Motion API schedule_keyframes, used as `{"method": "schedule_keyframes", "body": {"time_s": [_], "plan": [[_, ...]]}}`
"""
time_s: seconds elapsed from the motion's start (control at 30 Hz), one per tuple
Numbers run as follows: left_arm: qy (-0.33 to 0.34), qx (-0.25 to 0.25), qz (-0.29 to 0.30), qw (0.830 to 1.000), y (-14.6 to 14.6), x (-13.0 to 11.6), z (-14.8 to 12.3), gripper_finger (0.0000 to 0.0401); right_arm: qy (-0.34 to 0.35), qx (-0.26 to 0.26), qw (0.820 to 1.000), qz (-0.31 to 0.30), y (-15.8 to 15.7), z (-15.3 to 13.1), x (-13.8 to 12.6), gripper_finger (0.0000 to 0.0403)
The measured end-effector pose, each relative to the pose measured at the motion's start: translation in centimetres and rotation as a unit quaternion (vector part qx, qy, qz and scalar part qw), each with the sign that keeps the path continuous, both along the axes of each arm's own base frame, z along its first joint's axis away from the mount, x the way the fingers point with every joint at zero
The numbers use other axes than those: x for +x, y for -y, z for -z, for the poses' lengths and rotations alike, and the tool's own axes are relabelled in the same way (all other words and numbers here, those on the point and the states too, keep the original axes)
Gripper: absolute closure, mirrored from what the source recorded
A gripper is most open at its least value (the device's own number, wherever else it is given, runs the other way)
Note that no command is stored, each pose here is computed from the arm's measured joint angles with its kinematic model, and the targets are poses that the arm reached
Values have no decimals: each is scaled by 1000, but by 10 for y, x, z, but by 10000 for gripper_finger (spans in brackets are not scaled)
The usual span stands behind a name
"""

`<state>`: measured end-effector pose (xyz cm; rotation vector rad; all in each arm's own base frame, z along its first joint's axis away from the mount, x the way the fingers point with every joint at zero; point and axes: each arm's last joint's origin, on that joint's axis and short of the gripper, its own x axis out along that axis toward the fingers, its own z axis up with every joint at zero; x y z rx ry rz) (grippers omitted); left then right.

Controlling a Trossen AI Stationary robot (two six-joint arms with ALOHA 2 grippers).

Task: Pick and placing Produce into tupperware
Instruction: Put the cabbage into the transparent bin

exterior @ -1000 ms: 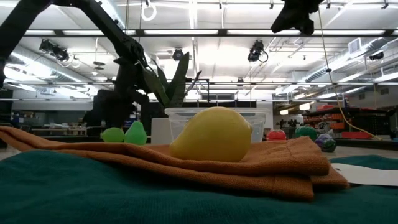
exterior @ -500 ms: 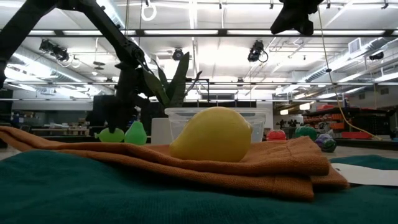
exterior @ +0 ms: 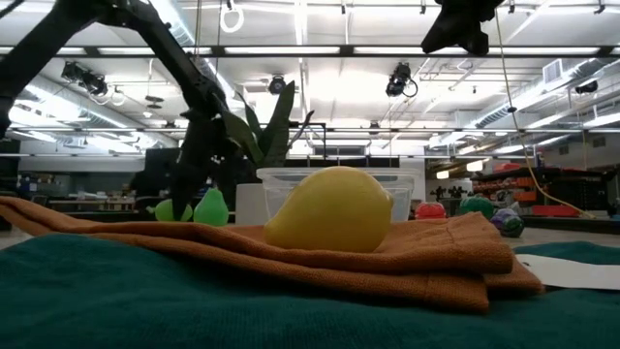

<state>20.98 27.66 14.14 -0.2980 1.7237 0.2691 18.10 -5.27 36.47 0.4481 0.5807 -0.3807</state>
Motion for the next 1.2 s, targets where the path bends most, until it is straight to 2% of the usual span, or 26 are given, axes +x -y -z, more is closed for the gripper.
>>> {"method": "schedule_keyframes", "body": {"time_s": [0.1,0.3,0.63,0.8,0.93,1.2], "plan": [[-20,-13,-20,1000,1,-1,9,98,0,0,1000,0,0,0,0,403],[-33,-5,-62,998,0,1,16,105,0,0,1000,0,0,0,0,403],[-35,0,-84,996,0,1,16,168,0,-1,1000,0,0,0,0,403],[-42,-5,-92,995,0,1,15,181,0,-1,1000,0,0,0,0,403],[-51,-19,-95,994,-2,2,7,177,0,-2,1000,-1,0,0,0,403],[-46,-8,-108,993,-15,13,-37,184,0,-3,1000,-1,0,0,0,403]]}}
